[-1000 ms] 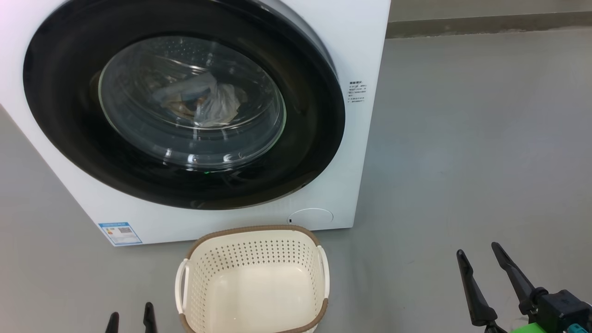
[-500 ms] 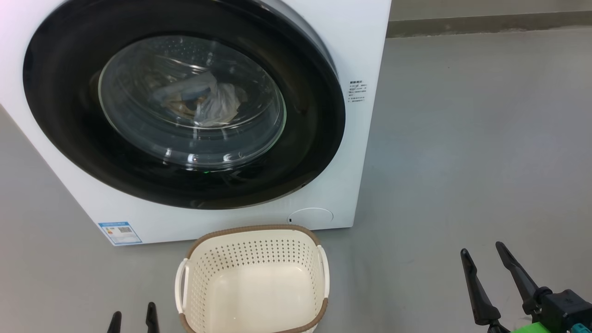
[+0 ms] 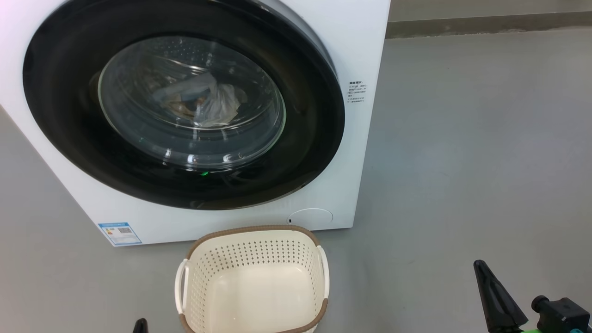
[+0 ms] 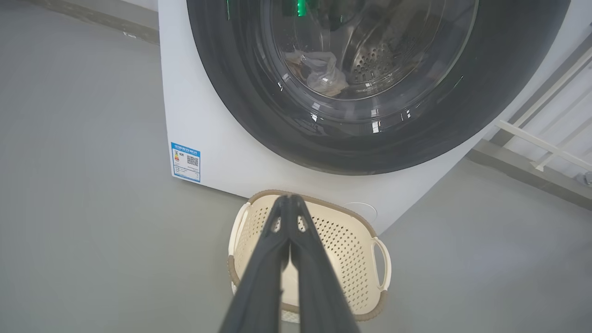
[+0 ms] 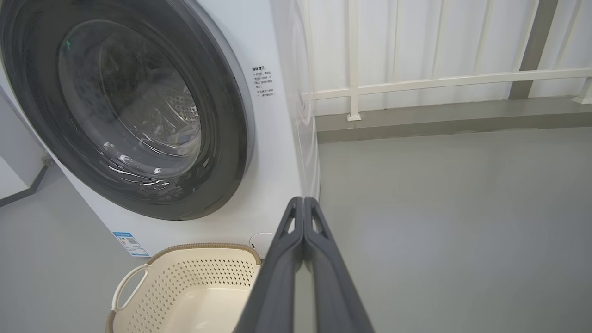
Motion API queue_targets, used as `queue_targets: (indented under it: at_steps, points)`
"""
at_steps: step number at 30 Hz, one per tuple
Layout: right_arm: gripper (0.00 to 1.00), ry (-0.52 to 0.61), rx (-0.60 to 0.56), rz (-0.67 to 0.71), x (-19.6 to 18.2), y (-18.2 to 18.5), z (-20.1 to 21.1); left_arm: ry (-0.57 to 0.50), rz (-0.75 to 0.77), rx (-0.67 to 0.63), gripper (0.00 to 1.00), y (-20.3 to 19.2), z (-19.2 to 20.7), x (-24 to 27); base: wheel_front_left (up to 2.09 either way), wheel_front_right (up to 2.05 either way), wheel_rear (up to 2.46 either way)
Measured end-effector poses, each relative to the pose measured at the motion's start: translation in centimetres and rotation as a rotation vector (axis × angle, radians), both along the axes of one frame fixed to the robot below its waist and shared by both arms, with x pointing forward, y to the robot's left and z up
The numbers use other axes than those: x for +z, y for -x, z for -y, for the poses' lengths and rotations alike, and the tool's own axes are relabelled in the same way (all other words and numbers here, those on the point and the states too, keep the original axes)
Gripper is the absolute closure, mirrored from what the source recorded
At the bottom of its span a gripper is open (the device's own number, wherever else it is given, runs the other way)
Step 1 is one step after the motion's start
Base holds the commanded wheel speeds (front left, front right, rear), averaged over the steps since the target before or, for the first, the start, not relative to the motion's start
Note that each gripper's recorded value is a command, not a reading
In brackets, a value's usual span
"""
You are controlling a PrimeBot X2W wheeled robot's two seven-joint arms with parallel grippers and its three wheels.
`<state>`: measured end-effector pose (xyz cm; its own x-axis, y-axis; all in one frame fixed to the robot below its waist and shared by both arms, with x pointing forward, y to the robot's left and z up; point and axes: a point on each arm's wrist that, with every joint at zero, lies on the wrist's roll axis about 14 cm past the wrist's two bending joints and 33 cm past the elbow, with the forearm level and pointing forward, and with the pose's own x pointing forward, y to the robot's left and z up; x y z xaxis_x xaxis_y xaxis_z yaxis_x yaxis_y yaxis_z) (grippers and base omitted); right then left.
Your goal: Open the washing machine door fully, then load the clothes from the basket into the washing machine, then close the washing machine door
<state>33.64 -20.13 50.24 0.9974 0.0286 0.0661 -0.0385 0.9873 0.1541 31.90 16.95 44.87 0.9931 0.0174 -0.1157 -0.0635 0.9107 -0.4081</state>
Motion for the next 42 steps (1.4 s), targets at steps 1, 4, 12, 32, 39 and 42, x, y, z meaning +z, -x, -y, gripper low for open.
queue_targets:
  at_steps: [1, 4, 12, 32, 39, 42]
  points:
    - [1.0, -0.008, -0.001, -0.006, -0.1, 0.0, 0.0, 0.01, -0.006, 0.003, 1.0, 0.0, 0.0, -0.1, 0.0, 0.0, 0.0]
    - [1.0, -0.049, -0.008, -0.017, -0.4, 0.0, 0.1, 0.033, -0.013, 0.011, 1.0, 0.0, -0.2, -0.3, 0.0, 0.0, 0.0]
    - [1.0, -0.134, -0.022, -0.041, -0.9, 0.0, 0.4, 0.109, -0.039, 0.03, 1.0, 0.1, -0.4, -0.7, 0.0, 0.0, 0.0]
    - [1.0, -0.386, -0.054, -0.072, -1.4, -0.8, 0.8, 0.313, -0.051, 0.07, 1.0, -1.0, -0.9, -0.5, 0.0, 0.0, 0.0]
    - [1.0, -0.457, -0.059, -0.077, -1.5, -1.0, 0.9, 0.37, -0.054, 0.081, 1.0, -1.4, -1.1, -0.4, 0.0, 0.0, 0.0]
    - [1.0, -0.496, -0.064, -0.083, -1.6, -1.1, 0.9, 0.397, -0.051, 0.081, 1.0, -1.6, -1.0, -0.3, 0.0, 0.0, 0.0]
